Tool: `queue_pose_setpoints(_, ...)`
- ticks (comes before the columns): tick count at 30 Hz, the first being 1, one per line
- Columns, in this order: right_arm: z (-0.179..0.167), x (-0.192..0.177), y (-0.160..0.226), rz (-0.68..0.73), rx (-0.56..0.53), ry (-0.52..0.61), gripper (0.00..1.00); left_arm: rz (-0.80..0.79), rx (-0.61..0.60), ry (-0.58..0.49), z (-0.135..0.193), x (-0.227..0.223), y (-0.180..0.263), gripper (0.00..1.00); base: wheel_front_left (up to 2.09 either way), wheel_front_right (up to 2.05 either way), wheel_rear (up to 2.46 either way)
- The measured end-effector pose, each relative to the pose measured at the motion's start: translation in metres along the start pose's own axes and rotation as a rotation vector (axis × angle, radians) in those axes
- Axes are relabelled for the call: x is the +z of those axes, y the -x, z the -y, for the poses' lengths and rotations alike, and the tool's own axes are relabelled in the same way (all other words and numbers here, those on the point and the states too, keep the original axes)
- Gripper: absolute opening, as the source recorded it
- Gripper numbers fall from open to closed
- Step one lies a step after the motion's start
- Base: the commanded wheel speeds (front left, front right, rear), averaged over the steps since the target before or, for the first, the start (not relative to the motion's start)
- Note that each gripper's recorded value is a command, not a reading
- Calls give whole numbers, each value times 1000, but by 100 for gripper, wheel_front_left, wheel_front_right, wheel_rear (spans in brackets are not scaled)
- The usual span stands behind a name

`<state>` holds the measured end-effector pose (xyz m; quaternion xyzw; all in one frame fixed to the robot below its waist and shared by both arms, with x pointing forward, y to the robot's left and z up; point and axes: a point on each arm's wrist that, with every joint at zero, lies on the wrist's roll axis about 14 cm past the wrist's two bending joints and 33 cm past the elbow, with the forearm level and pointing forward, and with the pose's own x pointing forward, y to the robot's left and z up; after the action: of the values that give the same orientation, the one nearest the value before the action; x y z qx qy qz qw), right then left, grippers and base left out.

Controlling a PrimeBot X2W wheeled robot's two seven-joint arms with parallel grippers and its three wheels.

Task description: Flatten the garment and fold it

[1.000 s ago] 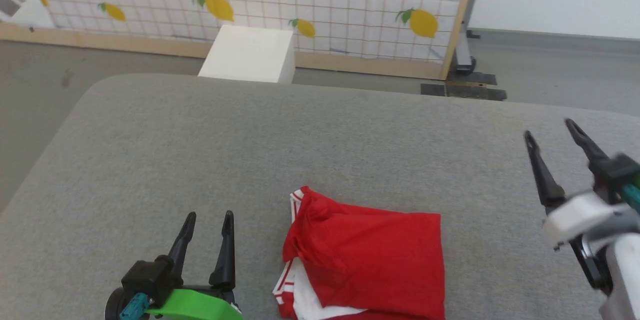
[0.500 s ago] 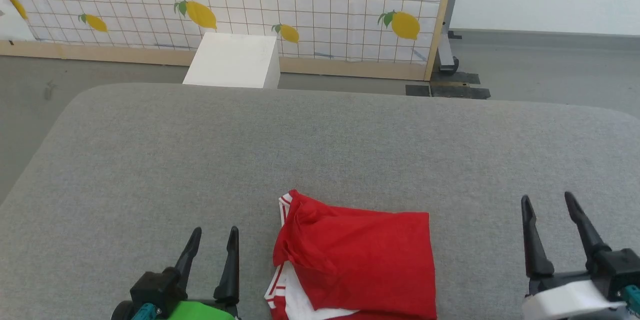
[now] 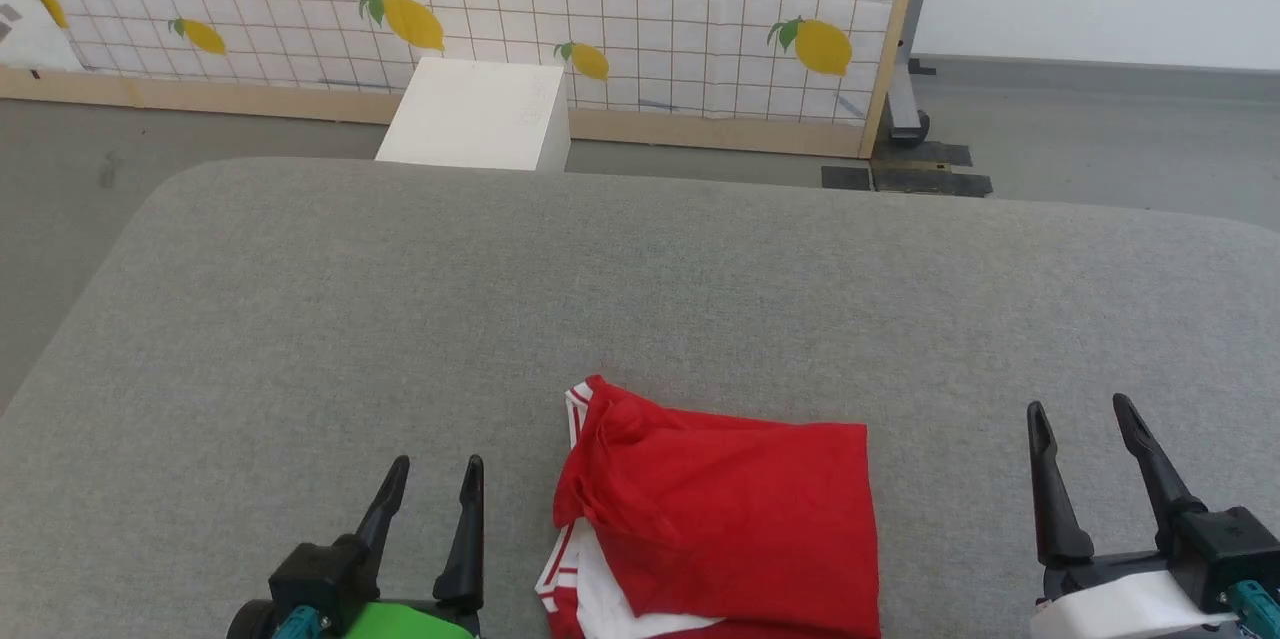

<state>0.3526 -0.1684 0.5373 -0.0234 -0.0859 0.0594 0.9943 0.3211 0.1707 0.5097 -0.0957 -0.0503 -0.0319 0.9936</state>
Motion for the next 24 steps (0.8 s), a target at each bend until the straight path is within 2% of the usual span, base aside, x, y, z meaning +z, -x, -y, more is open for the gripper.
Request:
queue_pose_setpoints(6,-3,-5,-3,-18,10,-3,100,-10,3,0,-1,-3,1,100,0,0,0)
queue_pose_setpoints(10,-12,-26,-5,-129,30,-55,100,-24,8,2,-1,-7,1,100,0,0,0)
queue_pose_setpoints(16,-35,-78,-3,-452,100,-278,100,-50,21,4,-5,-15,-1,100,0,0,0)
queue_pose_setpoints(24,-82,-124,7,-827,250,-520,100,-70,57,2,-15,-20,-2,100,0,0,0)
